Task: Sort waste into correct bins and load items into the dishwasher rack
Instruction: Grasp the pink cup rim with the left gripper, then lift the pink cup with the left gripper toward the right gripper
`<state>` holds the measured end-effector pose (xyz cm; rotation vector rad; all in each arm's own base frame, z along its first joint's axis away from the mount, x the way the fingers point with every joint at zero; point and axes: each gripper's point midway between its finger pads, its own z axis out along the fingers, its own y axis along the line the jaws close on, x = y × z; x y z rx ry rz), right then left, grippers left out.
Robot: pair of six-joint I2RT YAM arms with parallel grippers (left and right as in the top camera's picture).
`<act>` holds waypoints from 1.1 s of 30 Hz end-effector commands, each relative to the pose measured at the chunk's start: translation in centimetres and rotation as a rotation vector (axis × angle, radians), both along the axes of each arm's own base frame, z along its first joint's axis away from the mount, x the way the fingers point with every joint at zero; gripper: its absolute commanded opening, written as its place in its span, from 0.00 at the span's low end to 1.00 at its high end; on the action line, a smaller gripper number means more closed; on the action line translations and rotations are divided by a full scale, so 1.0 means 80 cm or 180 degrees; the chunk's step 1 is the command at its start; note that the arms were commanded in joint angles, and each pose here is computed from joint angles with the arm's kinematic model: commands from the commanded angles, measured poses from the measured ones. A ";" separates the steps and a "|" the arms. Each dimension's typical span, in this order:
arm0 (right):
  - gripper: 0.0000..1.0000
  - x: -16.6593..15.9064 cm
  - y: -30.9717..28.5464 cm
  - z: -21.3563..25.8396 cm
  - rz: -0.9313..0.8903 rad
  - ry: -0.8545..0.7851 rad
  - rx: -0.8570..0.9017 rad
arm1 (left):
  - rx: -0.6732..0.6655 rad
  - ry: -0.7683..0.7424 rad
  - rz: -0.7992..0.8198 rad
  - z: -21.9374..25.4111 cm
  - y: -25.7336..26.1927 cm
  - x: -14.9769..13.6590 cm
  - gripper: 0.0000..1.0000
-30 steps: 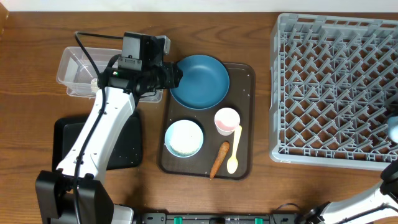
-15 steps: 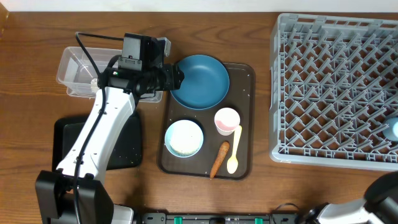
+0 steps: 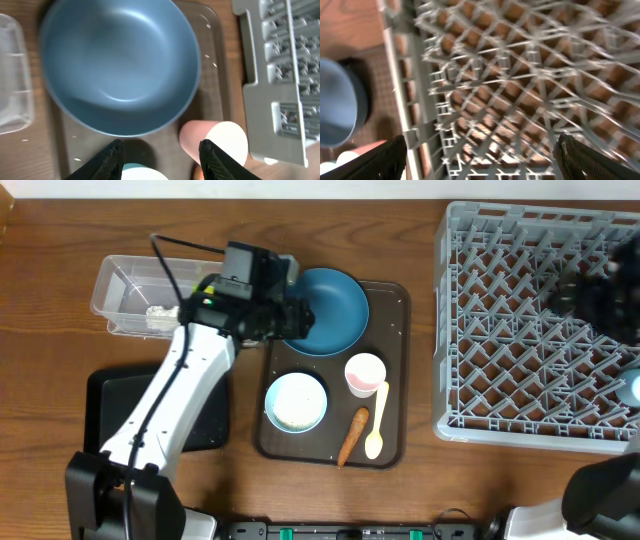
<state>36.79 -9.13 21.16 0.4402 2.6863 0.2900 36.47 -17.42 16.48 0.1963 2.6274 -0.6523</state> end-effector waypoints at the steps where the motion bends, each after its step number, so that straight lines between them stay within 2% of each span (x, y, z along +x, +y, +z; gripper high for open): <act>1: 0.94 0.010 0.046 -0.016 0.0389 0.0014 0.0027 | 0.0065 0.0084 -0.0177 -0.015 -0.020 -0.021 0.51; 11: 0.94 0.011 0.110 -0.058 0.0803 0.0119 0.0051 | 0.0192 0.0373 -0.0601 -0.061 -0.075 -0.056 0.51; 22: 0.94 0.007 0.116 -0.066 0.0844 0.0168 0.0061 | 0.0367 0.0715 -0.0841 -0.113 -0.102 -0.084 0.50; 24: 0.94 0.008 0.116 -0.065 0.0844 0.0148 0.0057 | 0.0397 0.0747 -0.0846 -0.118 -0.101 -0.086 0.46; 26: 0.94 0.009 0.116 -0.065 0.0844 0.0137 0.0054 | 0.0493 0.0713 -0.0802 -0.121 -0.096 -0.082 0.33; 29: 0.94 0.010 0.116 -0.065 0.0844 0.0135 0.0054 | 0.0609 0.0661 -0.0746 -0.124 -0.089 -0.077 0.26; 33: 0.94 0.010 0.116 -0.065 0.0844 0.0135 0.0054 | 0.0607 0.0658 -0.0747 -0.124 -0.089 -0.077 0.25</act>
